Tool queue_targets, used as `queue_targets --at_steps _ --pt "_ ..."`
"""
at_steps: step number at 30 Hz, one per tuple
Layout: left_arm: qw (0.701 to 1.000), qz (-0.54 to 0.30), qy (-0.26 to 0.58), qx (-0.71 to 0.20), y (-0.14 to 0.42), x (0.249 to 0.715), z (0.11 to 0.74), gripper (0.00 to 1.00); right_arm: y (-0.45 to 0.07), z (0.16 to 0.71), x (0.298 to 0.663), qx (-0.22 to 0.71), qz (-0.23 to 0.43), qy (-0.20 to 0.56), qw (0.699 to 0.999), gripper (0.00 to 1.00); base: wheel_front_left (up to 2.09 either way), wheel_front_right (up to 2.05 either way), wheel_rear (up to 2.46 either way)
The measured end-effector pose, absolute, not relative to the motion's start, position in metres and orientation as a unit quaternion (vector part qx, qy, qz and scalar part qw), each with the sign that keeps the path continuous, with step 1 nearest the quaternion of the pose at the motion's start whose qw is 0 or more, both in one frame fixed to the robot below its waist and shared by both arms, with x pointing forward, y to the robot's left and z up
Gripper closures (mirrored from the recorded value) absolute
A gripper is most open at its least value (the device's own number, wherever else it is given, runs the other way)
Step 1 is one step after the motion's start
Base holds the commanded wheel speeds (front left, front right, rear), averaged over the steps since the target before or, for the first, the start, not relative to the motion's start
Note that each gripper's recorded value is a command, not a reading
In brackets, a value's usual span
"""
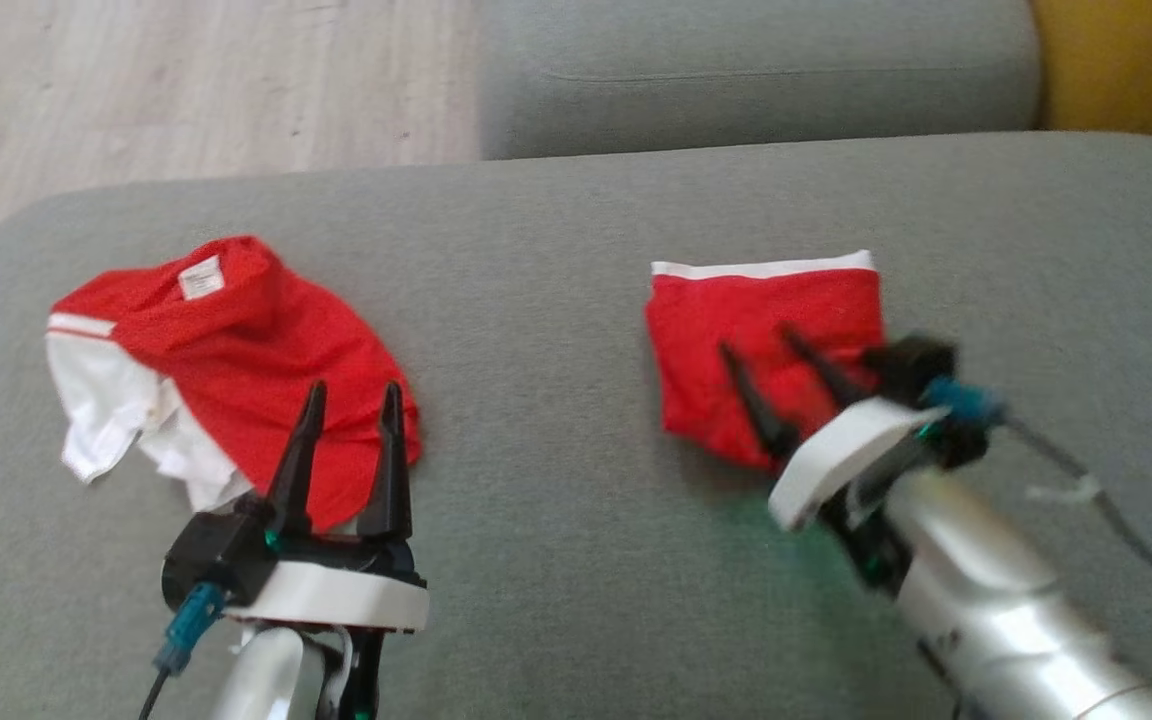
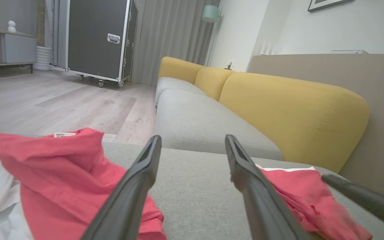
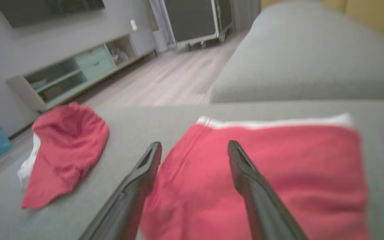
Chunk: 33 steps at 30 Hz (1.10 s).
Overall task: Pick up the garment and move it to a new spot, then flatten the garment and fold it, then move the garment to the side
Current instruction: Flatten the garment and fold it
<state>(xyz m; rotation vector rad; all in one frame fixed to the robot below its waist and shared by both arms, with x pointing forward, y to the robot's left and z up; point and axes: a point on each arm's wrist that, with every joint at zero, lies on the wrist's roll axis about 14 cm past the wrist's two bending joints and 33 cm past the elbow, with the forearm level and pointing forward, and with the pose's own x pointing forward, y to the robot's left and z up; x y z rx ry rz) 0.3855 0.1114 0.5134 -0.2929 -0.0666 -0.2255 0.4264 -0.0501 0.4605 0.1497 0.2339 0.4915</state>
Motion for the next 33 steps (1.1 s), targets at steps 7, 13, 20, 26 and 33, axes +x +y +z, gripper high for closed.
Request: queue_targets --at_steps 7,13,20,26,33 --pt "0.978 -0.14 -0.05 -0.146 0.093 0.395 0.527 0.0 -0.136 0.526 0.45 0.068 0.139 -0.003 0.988 0.0 0.0 0.0 0.0" --pt "0.973 -0.167 -0.064 -0.146 0.075 0.406 0.538 0.0 -0.203 0.529 0.423 0.05 0.031 -0.043 0.997 0.0 0.0 0.0 0.0" --pt "0.971 -0.184 -0.056 -0.141 0.062 0.41 0.532 0.0 -0.22 0.502 0.387 0.046 -0.026 -0.025 0.998 0.0 0.0 0.0 0.0" --pt "0.971 -0.187 -0.05 -0.143 0.06 0.411 0.527 0.0 -0.219 0.496 0.382 0.053 -0.028 -0.019 0.998 0.08 0.0 0.0 0.0" --pt "0.971 -0.187 -0.035 -0.144 0.061 0.41 0.516 0.0 -0.186 0.487 0.406 0.032 0.025 0.0 0.999 1.0 0.0 0.0 0.0"
